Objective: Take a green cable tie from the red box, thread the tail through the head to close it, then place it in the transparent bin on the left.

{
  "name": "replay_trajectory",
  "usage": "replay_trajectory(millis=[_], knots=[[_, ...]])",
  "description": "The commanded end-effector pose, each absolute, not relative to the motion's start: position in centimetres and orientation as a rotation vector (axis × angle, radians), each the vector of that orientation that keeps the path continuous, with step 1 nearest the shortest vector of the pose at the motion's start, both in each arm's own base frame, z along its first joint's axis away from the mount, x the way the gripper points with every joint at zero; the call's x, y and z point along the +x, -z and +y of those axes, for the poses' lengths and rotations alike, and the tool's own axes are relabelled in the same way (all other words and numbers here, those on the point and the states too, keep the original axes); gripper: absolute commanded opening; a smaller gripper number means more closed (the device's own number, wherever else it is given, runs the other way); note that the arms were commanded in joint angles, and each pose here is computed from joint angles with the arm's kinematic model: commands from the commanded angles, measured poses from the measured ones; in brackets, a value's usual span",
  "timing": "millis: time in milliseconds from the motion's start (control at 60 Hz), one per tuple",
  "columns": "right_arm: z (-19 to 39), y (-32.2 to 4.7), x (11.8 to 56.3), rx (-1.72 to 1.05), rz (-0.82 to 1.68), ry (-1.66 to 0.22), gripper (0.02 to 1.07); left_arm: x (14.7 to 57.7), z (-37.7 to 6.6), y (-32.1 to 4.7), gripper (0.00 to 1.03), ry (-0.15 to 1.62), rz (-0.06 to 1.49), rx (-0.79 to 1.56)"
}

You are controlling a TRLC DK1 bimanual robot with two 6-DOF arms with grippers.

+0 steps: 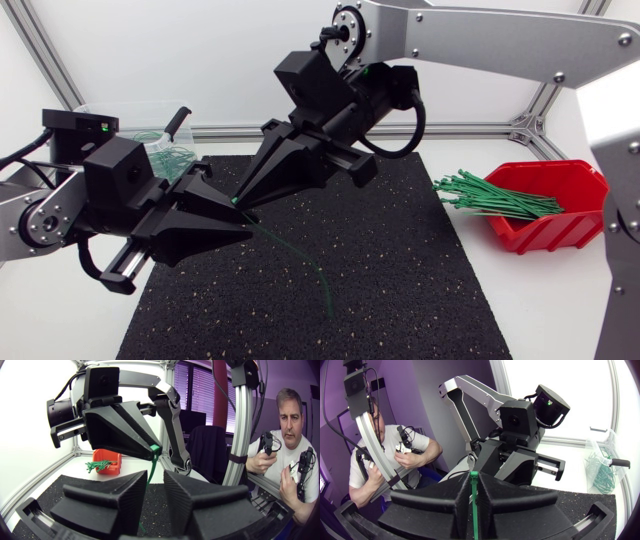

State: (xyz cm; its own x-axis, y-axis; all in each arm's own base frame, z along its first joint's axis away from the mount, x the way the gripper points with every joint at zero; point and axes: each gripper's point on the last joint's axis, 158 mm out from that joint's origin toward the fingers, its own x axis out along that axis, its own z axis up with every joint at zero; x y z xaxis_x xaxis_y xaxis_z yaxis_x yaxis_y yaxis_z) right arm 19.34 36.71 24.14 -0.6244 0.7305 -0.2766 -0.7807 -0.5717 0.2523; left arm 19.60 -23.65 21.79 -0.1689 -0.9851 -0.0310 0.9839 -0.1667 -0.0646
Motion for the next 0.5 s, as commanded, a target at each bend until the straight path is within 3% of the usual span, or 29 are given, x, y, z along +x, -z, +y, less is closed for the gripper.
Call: replay_trajectory(millis=[0,483], knots=[[36.26,-24.43,19.16,-0.161,0.432,-2.207,0.07,19.02,-23.70,-22.18,0.17,1.759,0.069,-0.027],[36.25,-23.88,19.60,-0.149,0.442,-2.202,0.07,19.10,-23.75,-22.42,0.04,1.761,0.070,-0.028]])
